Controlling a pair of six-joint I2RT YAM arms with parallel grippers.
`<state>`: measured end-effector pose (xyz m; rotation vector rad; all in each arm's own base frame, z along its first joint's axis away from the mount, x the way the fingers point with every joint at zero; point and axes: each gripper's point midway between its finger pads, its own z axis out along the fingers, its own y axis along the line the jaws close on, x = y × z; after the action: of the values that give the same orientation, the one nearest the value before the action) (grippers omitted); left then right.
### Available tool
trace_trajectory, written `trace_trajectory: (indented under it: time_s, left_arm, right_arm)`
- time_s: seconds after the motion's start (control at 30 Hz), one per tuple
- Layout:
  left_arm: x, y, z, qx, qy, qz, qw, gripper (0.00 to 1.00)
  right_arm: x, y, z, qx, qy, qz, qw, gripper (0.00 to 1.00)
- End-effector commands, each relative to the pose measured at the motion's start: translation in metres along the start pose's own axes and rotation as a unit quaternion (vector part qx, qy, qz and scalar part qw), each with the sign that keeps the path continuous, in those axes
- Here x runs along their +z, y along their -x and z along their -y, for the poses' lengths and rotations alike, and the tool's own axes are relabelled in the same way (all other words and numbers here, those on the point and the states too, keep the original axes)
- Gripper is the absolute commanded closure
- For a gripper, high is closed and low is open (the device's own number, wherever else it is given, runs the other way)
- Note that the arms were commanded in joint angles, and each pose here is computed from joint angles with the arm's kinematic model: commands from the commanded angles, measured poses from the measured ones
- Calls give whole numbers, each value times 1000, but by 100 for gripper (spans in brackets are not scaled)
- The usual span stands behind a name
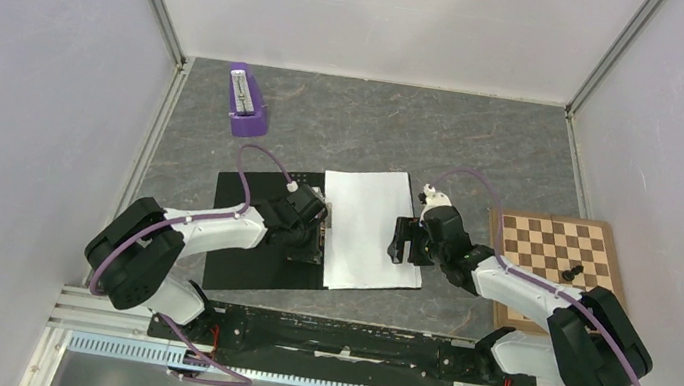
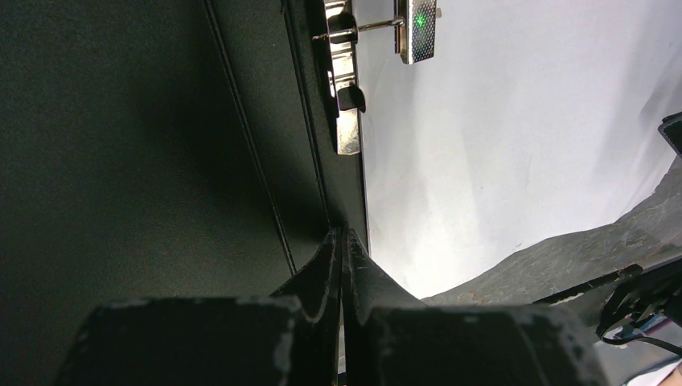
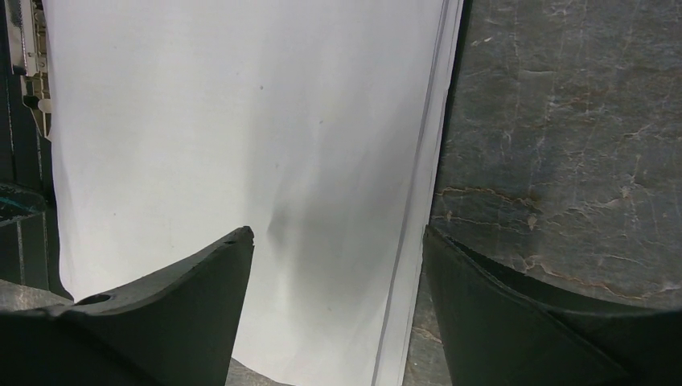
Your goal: Put the files into the folder
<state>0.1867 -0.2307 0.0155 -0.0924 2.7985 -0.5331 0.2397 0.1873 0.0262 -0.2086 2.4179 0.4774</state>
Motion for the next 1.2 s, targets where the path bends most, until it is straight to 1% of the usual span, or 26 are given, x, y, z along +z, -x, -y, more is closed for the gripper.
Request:
trace_trajectory:
  time_s: [0.0, 0.63, 0.77, 1.03, 1.17]
  left_arm:
    - [2, 6, -4, -3, 21, 10, 1000, 98]
    - [2, 4, -6, -2, 23, 9, 1000, 98]
    - [2, 4, -7, -2, 24, 9, 1000, 98]
    - [1, 5, -6, -2, 24, 10, 1000, 98]
    - [0, 6, -6, -1, 25, 11, 1000, 98]
  right_arm:
    - [-2, 11, -7, 1, 14, 18, 1000, 20]
    - [-4, 18, -20, -7, 28, 26, 999, 18]
    - [-6, 24, -20, -12, 25, 32, 999, 16]
    - [-4, 35, -19, -26, 13, 41, 999, 7]
    - [-1, 44, -20, -33, 10, 46, 998, 5]
